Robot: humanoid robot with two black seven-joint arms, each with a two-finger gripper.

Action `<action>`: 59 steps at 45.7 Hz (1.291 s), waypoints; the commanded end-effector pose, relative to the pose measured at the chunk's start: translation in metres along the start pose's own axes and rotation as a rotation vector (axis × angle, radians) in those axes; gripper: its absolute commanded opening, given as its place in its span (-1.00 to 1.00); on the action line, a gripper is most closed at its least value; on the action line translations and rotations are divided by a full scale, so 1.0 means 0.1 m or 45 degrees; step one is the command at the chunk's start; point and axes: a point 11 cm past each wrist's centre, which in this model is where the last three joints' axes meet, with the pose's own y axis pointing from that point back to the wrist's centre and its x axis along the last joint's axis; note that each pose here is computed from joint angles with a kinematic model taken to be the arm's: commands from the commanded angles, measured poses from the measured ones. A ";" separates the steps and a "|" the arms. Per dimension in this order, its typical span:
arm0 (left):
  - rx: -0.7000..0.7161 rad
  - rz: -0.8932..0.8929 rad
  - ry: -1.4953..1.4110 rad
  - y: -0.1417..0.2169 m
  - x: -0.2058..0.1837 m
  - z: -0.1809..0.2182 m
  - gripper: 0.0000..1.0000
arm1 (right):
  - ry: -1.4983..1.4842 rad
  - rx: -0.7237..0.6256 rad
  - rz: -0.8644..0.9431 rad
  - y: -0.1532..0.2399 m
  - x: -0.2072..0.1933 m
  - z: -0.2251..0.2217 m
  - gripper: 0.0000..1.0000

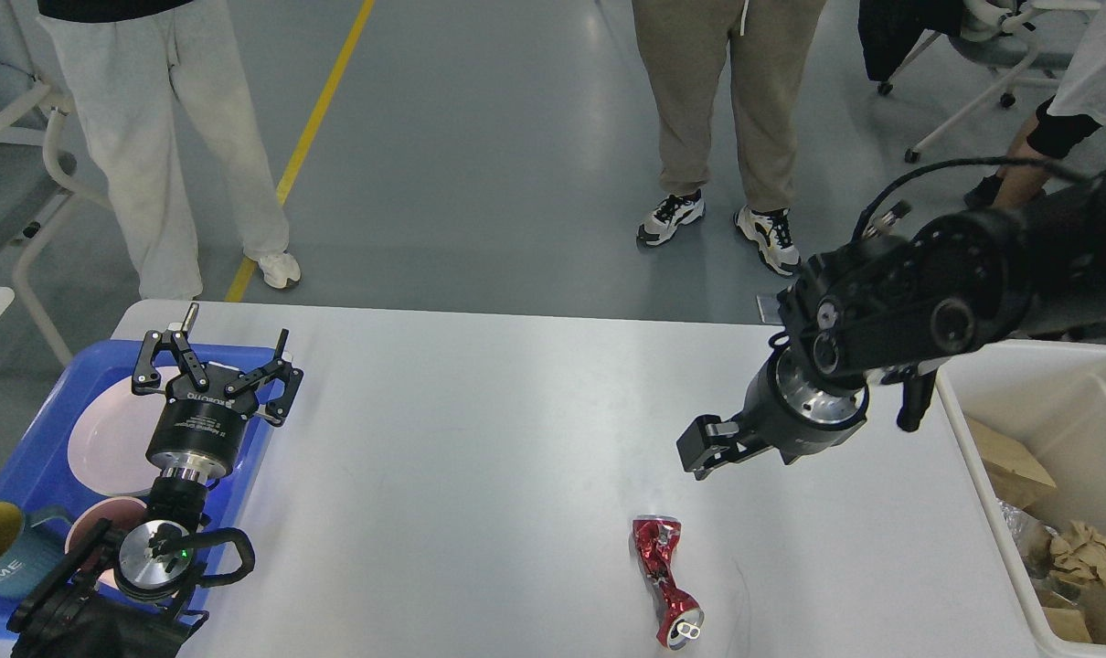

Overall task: Tidy desktop
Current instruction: 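Raise the right gripper and move it over the crushed red can, then lower the right gripper and grasp the crushed red can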

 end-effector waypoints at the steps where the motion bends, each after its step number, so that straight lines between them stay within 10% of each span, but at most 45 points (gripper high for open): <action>1: 0.002 -0.002 0.000 0.00 0.00 0.00 0.93 | -0.001 0.043 0.033 -0.50 -0.06 -0.19 0.90; 36: 0.002 -0.002 0.000 0.00 0.00 0.00 0.93 | -0.079 0.092 0.005 -1.64 -0.63 -0.40 0.81; 54: 0.000 -0.002 0.000 0.00 0.00 0.00 0.93 | -0.100 0.074 -0.028 -1.74 -0.76 -0.36 0.33; 59: 0.002 -0.002 0.000 0.00 0.00 0.00 0.93 | -0.100 0.060 -0.032 -1.74 -0.77 -0.35 -0.09</action>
